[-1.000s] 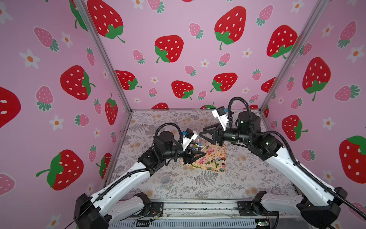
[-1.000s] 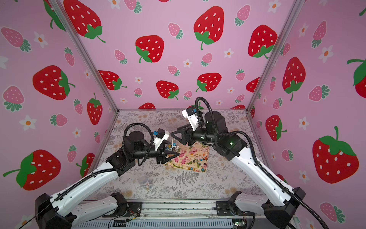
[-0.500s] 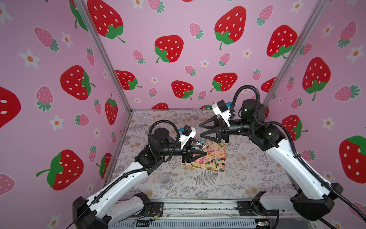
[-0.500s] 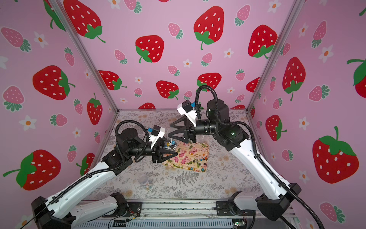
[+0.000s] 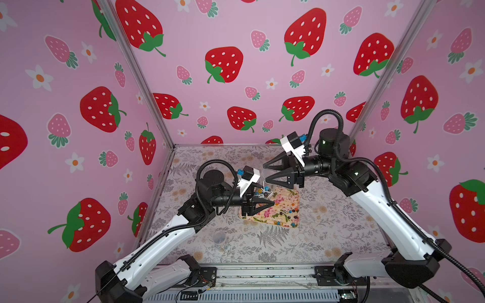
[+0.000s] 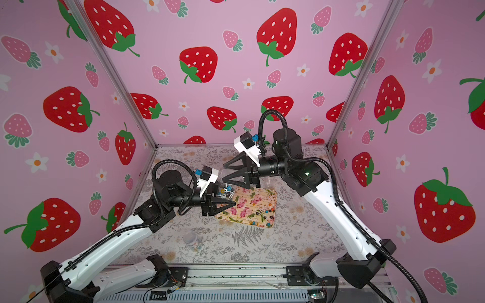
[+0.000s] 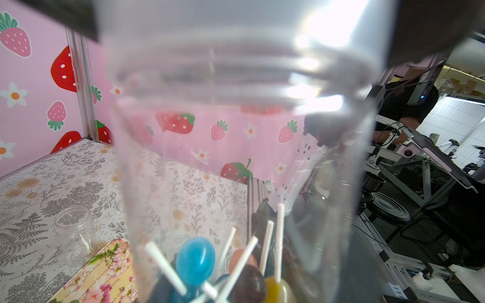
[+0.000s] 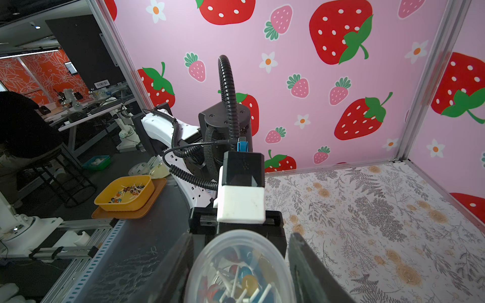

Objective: Pour the candies out of the jar
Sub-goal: Unscrew the lid from the jar.

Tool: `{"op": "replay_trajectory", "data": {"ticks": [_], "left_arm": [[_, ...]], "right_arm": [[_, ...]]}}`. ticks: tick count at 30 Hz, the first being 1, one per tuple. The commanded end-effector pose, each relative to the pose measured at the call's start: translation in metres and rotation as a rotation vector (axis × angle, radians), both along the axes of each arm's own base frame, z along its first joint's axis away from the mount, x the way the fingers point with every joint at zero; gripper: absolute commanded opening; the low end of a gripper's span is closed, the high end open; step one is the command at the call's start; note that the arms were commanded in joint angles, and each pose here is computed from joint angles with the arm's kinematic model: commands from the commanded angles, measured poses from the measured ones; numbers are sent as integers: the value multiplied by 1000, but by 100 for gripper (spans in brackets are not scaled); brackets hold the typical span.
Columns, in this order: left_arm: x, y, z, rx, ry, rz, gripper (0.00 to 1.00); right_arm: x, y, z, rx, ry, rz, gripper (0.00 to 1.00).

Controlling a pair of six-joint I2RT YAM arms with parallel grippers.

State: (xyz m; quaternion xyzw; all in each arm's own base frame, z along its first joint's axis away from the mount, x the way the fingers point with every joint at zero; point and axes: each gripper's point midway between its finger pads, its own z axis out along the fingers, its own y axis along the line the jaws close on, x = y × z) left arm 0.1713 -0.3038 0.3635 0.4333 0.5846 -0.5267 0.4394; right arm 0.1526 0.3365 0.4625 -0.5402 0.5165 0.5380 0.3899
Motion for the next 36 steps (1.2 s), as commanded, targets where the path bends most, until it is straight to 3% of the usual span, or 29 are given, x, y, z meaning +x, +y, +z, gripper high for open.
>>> {"op": "replay_trajectory", "data": {"ticks": [1, 3, 6, 12, 19, 28, 36], "left_arm": [[-6, 3, 13, -39, -48, 7, 43], [-4, 4, 11, -34, -48, 22, 43], [-1, 5, 7, -22, -49, 44, 43], [6, 8, -1, 2, -55, 90, 43], [12, 10, -8, 35, -70, 136, 43], [13, 12, -12, 51, -63, 147, 43], [12, 14, -14, 53, -59, 152, 43]], "right_arm": [[5, -7, 2, 6, -67, -76, 80], [8, -10, 4, 7, -65, -115, 89], [10, -15, 11, 19, -34, -163, 94], [22, -25, 21, 31, 125, -318, 96], [39, -30, -4, -32, 289, -567, 96], [30, -17, -21, -131, 285, -638, 97], [27, -9, -28, -145, 286, -631, 94]]}}
